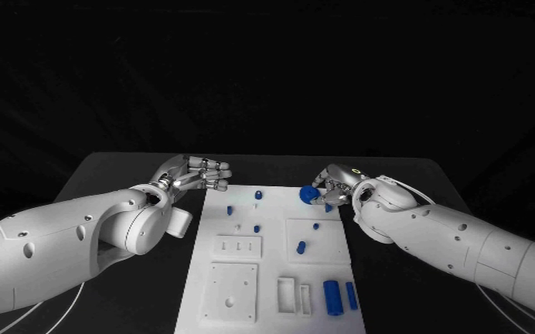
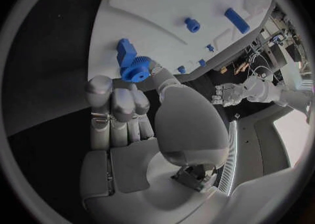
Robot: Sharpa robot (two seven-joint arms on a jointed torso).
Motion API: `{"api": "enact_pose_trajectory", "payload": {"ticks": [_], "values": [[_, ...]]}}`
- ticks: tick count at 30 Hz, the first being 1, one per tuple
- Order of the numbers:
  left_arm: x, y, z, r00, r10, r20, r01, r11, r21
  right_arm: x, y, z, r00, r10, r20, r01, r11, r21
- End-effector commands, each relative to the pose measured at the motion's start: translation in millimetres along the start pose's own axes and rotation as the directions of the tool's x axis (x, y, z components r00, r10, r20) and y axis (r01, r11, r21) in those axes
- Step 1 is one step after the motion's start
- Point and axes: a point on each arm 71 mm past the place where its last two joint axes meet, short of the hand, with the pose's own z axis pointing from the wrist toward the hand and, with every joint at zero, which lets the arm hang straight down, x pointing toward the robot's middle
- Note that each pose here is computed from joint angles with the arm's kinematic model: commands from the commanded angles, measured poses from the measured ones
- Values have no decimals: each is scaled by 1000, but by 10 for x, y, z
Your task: Assemble the parts on the task board
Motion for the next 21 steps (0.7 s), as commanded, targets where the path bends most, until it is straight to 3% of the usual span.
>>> {"api": "enact_pose_trajectory", "payload": {"ticks": [1,21], "values": [[21,-13,1,1000,-1,-20,1,1000,8,-6,-2,-1,999,31,16,-31,999,14],[21,-12,2,1000,1,-22,0,1000,6,24,23,28,1000,14,8,-14,1000,28]]}}
